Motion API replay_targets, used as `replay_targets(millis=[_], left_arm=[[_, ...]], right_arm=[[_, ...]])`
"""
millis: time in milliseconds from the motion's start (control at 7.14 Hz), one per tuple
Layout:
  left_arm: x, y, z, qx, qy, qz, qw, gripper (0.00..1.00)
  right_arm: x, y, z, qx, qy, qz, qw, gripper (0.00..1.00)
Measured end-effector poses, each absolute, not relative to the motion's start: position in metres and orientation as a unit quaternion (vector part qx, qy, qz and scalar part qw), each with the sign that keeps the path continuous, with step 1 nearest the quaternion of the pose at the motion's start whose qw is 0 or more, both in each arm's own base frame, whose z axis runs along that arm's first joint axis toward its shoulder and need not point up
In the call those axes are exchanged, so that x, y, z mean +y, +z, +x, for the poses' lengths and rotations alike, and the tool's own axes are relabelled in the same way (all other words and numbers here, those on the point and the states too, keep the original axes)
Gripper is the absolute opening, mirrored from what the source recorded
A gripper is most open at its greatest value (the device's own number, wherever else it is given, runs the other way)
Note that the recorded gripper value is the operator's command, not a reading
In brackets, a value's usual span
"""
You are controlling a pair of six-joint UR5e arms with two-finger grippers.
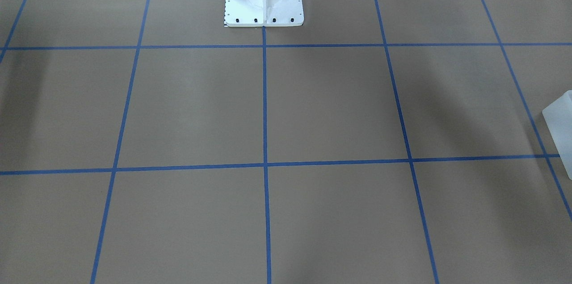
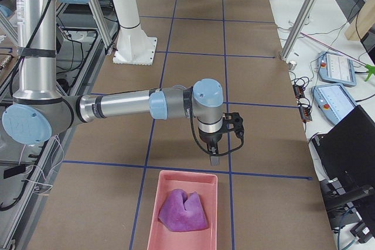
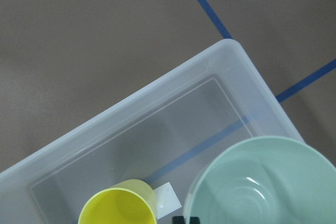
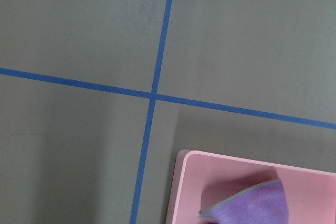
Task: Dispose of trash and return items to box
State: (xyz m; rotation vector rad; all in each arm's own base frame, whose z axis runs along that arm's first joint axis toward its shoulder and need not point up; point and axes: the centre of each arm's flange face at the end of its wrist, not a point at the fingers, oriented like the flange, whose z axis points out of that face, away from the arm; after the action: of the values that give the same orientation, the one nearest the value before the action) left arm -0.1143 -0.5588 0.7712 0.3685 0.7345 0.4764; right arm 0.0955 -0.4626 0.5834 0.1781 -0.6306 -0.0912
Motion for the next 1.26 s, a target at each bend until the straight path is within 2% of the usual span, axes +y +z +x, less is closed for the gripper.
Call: replay_targets(millis=[140, 280, 420, 840, 1260], left_arm=[[-0.558, 0.772, -0.114, 0.354, 0.229, 0.178, 0.889, 0.34], [-0.558, 0.772, -0.113, 0.354, 0.229, 0.179, 0.889, 0.87], [-0.559, 0.77, -0.112, 0.354, 0.23, 0.18, 0.888, 0.97], [-0.568, 0.752, -0.112, 0.355, 0.214, 0.186, 0.891, 0.98], [-0.587, 0.68, -0.114, 0.366, 0.102, 0.19, 0.905, 0.97]], right_arm=[[-0.463, 0.583, 0.096, -0.31, -0.045, 0.087, 0.946, 1.0], [-0.463, 0.583, 0.095, -0.31, -0.045, 0.087, 0.946, 1.0], [-0.463, 0.583, 0.095, -0.31, -0.044, 0.087, 0.946, 1.0], [-0.463, 0.583, 0.095, -0.31, -0.044, 0.087, 0.946, 1.0], [-0.466, 0.573, 0.084, -0.324, -0.036, 0.085, 0.942, 1.0]])
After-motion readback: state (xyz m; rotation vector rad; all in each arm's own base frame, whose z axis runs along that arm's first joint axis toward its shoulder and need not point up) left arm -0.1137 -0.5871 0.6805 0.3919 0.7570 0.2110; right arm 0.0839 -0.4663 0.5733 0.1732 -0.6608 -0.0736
